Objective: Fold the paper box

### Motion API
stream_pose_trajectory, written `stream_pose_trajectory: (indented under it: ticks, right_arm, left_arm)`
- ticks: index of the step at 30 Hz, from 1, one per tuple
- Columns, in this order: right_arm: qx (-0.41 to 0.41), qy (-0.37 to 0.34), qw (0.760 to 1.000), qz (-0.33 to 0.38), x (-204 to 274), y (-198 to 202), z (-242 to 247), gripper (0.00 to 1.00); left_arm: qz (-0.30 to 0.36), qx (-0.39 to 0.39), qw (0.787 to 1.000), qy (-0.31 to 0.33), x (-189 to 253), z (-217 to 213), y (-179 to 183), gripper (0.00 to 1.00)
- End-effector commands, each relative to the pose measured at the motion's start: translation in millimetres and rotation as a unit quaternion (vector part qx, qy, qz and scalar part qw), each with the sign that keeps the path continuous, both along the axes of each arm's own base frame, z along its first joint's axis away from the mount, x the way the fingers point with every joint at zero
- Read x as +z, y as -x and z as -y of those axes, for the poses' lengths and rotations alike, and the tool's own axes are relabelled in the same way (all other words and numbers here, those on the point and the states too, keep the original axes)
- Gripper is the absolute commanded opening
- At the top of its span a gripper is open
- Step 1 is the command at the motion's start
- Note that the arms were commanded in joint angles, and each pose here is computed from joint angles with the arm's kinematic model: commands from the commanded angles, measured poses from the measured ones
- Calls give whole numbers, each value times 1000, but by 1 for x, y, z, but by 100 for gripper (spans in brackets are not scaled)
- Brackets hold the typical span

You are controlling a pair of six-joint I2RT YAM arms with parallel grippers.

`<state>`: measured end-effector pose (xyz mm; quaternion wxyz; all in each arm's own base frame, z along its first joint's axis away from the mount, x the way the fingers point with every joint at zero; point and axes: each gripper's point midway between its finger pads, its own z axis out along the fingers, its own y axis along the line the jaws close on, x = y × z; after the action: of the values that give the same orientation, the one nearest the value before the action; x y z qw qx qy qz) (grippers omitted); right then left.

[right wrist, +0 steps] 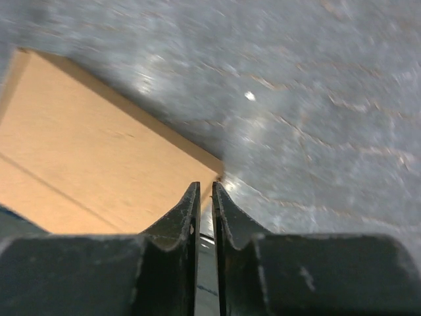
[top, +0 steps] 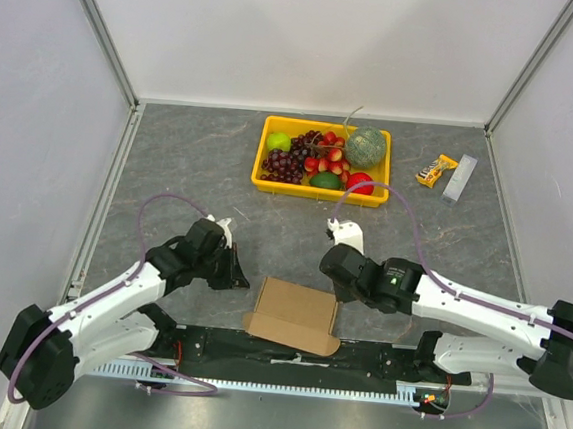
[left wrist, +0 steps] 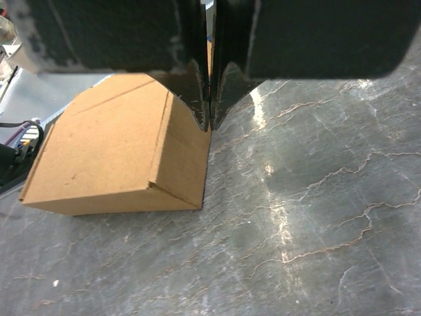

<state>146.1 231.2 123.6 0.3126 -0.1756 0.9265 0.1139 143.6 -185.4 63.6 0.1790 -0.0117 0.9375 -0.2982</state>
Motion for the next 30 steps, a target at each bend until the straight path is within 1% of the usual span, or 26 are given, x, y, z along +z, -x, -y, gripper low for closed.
stream_pose_trajectory:
  ticks: [1, 3, 6, 11, 14, 19, 26, 30]
  right_arm:
    - [-91, 88, 991, -38, -32, 16, 58, 15]
    - [-96, 83, 990, -59, -46, 24, 60, 9]
    - [-93, 56, 991, -83, -64, 34, 55, 6]
    - [-73, 3, 988, -135, -81, 51, 33, 5]
    - [-63, -26, 987, -149, -83, 55, 20, 4]
    - [-51, -75, 985, -144, -74, 52, 1, 4]
    - [-58, -65, 988, -129, -76, 41, -2, 4]
    - [-66, -53, 990, -111, -76, 24, 1, 2]
  left_arm:
    - [11, -23, 1000, 1, 7, 10, -9, 4]
    - [8, -33, 999, -7, 5, 12, -9, 2]
    - [3, -52, 999, -16, 0, 16, -5, 2]
    - [3, -81, 997, -15, -2, 31, 2, 2]
    - [-1, -88, 996, -18, -5, 35, 5, 2]
    - [-7, -95, 995, -26, -10, 37, 12, 2]
    - [-4, -91, 995, -26, -11, 39, 10, 2]
    - [1, -80, 996, -44, -13, 39, 0, 2]
